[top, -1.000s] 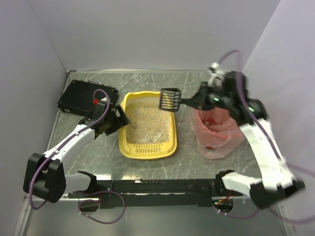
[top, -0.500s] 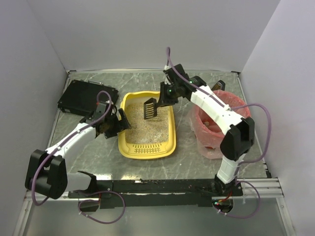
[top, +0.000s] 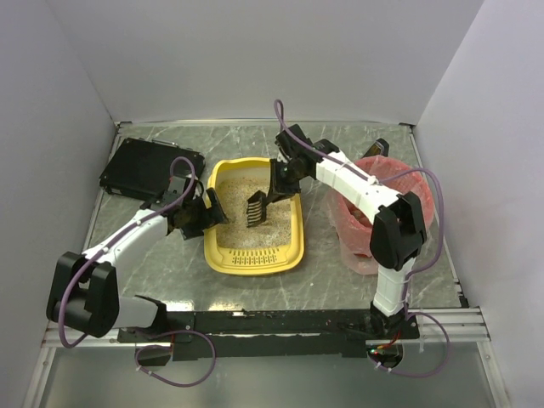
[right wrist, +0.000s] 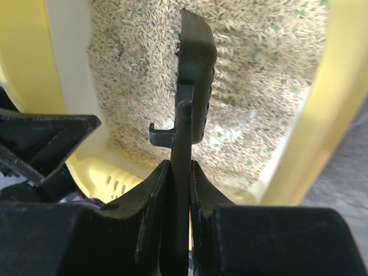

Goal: Clean the litter box

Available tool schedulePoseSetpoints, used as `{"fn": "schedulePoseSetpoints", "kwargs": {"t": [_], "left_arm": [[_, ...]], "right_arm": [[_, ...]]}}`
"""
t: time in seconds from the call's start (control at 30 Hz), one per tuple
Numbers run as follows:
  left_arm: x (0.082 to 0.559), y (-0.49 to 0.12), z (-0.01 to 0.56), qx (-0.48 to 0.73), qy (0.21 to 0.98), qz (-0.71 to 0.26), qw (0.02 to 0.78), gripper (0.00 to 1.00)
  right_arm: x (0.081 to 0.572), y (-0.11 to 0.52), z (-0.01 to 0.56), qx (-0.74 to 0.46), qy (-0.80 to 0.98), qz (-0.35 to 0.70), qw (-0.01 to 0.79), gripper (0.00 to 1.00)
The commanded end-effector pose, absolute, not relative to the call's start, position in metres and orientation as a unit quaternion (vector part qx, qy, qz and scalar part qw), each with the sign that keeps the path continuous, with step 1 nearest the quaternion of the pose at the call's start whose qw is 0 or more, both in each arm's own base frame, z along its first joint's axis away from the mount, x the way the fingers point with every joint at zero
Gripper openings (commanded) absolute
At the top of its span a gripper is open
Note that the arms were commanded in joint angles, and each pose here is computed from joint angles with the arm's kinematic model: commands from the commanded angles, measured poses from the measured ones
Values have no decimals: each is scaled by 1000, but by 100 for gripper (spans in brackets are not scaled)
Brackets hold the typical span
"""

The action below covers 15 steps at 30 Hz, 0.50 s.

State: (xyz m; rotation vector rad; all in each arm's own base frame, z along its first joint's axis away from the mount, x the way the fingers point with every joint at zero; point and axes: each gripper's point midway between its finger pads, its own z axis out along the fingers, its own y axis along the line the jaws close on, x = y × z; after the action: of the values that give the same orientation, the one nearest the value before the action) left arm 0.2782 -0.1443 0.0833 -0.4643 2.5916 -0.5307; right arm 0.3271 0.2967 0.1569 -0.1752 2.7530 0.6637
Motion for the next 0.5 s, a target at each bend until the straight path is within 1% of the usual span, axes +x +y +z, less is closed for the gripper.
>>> {"fn": "schedulePoseSetpoints", "kwargs": {"t": [0.0, 0.07, 0.13, 0.17, 0.23, 0.27, 0.3, 0.47], "left_arm": [[289, -155, 103, -156, 927, -230, 254, 97], [290, -157, 105, -153, 925, -238, 255, 97], [290, -158, 104, -152, 925, -238, 255, 97], [291, -157, 103, -152, 926, -236, 253, 97], [291, -157, 101, -152, 927, -234, 252, 97], [289, -157, 100, -153, 927, -235, 251, 97], [289, -158, 100, -152, 926, -237, 250, 97], [287, -156, 96, -156, 928, -233, 246, 97]], "right_arm": [[315, 317, 137, -32, 956, 266, 118, 0], [328, 325, 138, -14, 950, 280, 141, 0], [330, 329, 130, 0, 946, 291, 140, 0], [337, 341, 137, -2, 933, 324, 155, 0], [337, 348, 129, 2, 926, 339, 165, 0], [342, 358, 136, -6, 912, 370, 178, 0], [341, 359, 131, -4, 909, 378, 177, 0], [334, 378, 142, -30, 871, 451, 191, 0]]}}
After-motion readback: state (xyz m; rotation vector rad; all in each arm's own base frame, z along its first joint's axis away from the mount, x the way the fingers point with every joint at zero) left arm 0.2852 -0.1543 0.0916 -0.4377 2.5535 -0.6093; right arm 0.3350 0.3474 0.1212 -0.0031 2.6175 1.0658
